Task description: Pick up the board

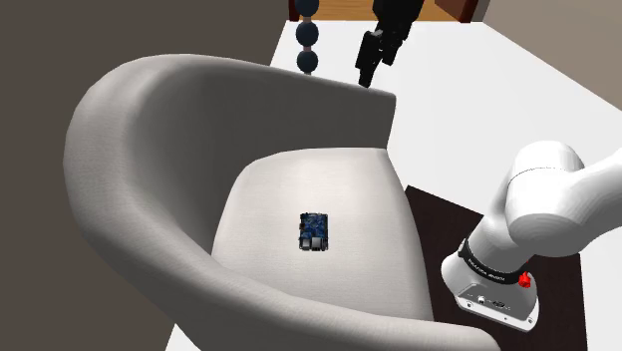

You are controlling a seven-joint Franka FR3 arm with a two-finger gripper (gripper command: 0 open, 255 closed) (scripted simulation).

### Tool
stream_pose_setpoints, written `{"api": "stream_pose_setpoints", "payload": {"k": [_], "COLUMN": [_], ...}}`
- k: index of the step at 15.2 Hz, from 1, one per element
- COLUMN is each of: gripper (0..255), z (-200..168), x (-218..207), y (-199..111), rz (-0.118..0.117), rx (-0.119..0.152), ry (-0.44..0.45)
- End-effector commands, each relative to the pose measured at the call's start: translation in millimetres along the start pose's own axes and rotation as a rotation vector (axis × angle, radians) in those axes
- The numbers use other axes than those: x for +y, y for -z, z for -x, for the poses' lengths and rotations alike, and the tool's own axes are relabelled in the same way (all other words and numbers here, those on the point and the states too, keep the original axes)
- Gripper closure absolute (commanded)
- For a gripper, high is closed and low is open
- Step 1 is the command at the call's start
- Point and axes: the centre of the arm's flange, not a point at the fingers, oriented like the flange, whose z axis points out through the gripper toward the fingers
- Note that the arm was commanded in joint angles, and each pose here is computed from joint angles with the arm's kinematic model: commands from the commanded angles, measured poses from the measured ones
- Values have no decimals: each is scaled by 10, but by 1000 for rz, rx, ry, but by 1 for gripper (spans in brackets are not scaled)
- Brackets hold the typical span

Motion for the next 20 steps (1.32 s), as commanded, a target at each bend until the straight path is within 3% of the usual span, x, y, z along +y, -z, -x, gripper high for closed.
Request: {"api": "stream_pose_setpoints", "payload": {"k": [1, 20], "gripper": [0, 0], "z": [0, 155], "x": [0, -1815], "y": [0, -1563], "rz": [0, -21], "rx": [0, -198], "ry": [0, -518]}}
